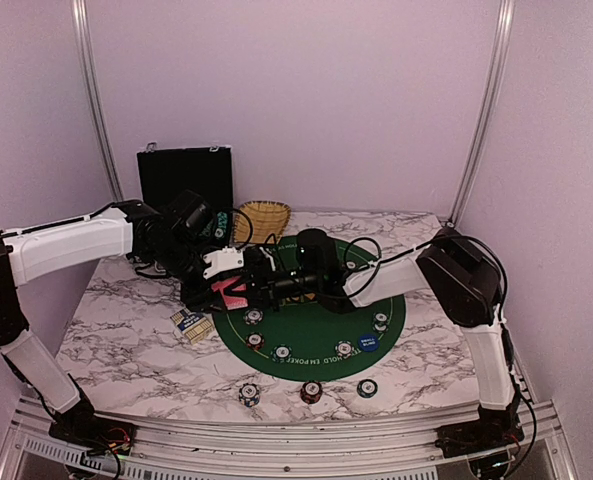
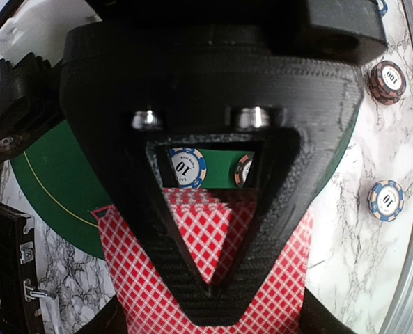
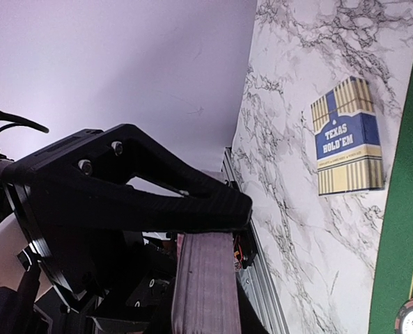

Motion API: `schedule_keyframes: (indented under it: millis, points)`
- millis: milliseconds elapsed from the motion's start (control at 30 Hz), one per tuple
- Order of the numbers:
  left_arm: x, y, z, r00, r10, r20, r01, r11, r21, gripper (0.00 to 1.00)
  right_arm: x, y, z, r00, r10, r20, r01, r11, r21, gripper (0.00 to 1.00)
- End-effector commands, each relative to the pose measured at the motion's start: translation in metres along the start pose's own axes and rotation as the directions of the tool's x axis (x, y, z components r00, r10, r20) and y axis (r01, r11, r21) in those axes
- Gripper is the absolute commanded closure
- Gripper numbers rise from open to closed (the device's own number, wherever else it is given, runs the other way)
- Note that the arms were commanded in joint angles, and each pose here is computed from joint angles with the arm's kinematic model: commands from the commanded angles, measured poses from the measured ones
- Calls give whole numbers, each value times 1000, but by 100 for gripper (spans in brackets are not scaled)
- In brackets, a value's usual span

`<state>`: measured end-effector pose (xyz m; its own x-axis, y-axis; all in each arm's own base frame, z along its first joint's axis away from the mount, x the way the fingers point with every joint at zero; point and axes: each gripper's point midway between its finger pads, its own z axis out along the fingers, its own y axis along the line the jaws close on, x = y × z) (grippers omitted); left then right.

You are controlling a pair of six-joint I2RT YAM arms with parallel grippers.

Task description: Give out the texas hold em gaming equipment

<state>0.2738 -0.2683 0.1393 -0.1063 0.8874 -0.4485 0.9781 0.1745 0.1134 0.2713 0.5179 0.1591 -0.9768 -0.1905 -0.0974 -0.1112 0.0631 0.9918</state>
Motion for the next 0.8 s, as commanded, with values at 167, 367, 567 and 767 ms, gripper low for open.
schedule_keyframes:
  millis: [167,367,567,767]
  points:
    - [-8,4,-2,999,27,37,-26,999,-29,53,-1,0,2,1000,-10,4,10,1000,-3,88]
    - [-9,2,-2,999,30,37,-29,999,-22,57,-3,-13,2,1000,-6,14,5,999,53,57]
    - [-6,0,1,999,33,11,-33,999,-3,88,-7,-15,4,1000,-1,19,0,999,53,50]
    - [0,-2,6,999,32,-27,-32,999,11,92,-10,-19,6,1000,-2,20,1,998,60,45]
